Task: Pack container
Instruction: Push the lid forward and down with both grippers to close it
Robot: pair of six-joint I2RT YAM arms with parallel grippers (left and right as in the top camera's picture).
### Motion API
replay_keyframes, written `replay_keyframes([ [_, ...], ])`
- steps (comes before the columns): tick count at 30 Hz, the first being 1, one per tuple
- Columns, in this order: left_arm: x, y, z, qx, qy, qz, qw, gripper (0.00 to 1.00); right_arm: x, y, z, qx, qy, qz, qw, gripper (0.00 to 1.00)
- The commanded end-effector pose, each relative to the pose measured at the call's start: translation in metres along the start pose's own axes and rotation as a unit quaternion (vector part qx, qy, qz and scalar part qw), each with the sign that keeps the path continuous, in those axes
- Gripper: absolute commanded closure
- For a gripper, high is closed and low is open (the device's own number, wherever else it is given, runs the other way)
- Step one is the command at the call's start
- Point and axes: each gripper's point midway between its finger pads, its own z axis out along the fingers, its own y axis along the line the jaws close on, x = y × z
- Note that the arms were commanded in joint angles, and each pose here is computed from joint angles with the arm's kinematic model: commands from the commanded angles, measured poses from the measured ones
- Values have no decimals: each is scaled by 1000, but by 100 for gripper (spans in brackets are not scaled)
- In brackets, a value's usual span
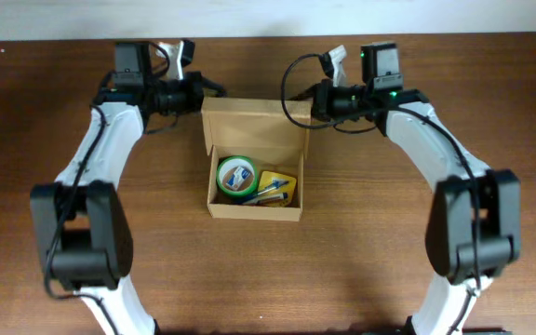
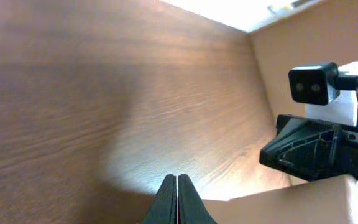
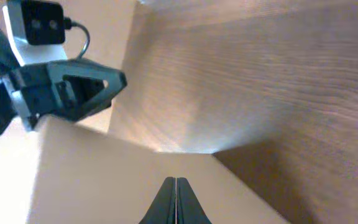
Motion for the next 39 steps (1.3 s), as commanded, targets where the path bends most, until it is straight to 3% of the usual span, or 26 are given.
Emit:
replay_keyframes([
  [1, -15, -42, -21, 21, -21, 76, 997, 98, -4, 56, -27, -30, -13, -82, 996, 96],
  [10, 14, -55, -37, 7, 25, 114, 993, 98, 52, 58, -32, 37, 64, -81, 994, 96],
  [16, 52, -24, -39, -84, 96, 88, 988, 98, 104, 35, -23, 142, 150, -65, 976, 96],
  [20, 72, -19, -42, -103, 134, 69, 983, 98, 126, 28, -25, 180, 186, -51, 965, 96],
  [27, 96, 0, -55, -165, 180, 38, 969, 98, 145, 19, -32, 226, 219, -40, 948, 96],
  [39, 139, 9, -48, -172, 243, 42, 954, 98, 167, 3, -19, 298, 239, -70, 922, 96],
])
